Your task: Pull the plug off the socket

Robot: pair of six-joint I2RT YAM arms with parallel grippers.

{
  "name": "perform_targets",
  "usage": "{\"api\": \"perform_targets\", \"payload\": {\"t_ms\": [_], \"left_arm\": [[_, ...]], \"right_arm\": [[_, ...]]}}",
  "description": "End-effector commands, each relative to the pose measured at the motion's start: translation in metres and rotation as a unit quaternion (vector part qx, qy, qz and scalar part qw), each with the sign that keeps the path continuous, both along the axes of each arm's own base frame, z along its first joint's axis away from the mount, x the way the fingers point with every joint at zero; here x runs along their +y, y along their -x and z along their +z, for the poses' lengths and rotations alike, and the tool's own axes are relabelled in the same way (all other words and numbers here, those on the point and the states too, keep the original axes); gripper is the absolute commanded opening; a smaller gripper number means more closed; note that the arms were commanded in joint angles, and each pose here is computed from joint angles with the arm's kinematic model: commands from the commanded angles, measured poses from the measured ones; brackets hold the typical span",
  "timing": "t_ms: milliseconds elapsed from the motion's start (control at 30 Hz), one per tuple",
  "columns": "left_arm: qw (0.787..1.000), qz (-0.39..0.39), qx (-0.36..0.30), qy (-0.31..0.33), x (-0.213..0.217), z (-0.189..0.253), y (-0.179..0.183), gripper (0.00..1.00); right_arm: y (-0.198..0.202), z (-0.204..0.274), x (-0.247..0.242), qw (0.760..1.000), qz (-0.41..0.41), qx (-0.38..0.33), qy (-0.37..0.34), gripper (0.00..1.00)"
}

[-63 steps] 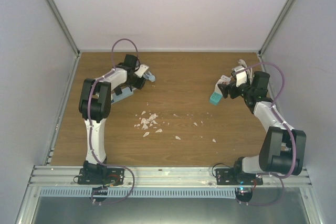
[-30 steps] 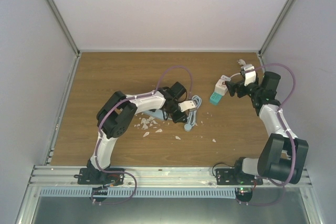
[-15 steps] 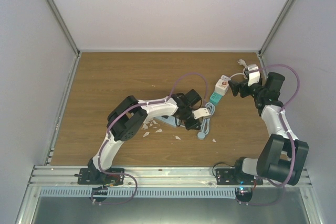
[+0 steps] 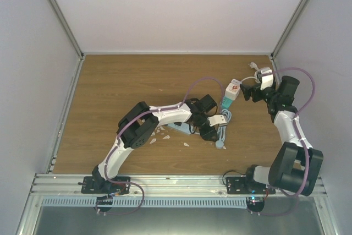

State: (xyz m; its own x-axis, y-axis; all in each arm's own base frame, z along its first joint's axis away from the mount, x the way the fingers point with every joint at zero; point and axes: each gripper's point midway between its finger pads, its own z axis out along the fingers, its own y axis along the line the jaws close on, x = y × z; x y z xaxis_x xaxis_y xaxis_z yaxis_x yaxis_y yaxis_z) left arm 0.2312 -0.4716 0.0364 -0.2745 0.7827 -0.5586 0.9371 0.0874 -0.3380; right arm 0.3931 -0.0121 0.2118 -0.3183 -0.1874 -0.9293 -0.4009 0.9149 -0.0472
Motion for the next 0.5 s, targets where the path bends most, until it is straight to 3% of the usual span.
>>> {"api": "perform_targets", "payload": {"t_ms": [0,67,233,333,467], "left_arm": [[0.998,-0.028,0.004,0.063,0.014,0.051,0.004,0.84],[0.996,-0.042,0.003,0.078,0.021,0.066,0.005,0.98],[0.992,-0.046,0.041,0.114,0.049,0.098,0.003,0.99],[0.986,-0.009,0.064,0.154,0.079,0.124,-0.023,0.99],[0.982,0.032,0.036,0.184,0.121,0.154,-0.050,0.99]], "right_arm": [[-0.001,0.028,-0.003,0.998,-0.006,-0.057,0.021,1.00],[0.002,0.030,0.001,0.997,0.005,-0.069,0.019,1.00],[0.005,0.040,0.018,0.995,0.039,-0.093,0.011,1.00],[0.000,0.037,0.034,0.995,0.061,-0.073,0.010,1.00],[0.005,0.033,0.069,0.990,0.121,-0.071,0.006,1.00]]}}
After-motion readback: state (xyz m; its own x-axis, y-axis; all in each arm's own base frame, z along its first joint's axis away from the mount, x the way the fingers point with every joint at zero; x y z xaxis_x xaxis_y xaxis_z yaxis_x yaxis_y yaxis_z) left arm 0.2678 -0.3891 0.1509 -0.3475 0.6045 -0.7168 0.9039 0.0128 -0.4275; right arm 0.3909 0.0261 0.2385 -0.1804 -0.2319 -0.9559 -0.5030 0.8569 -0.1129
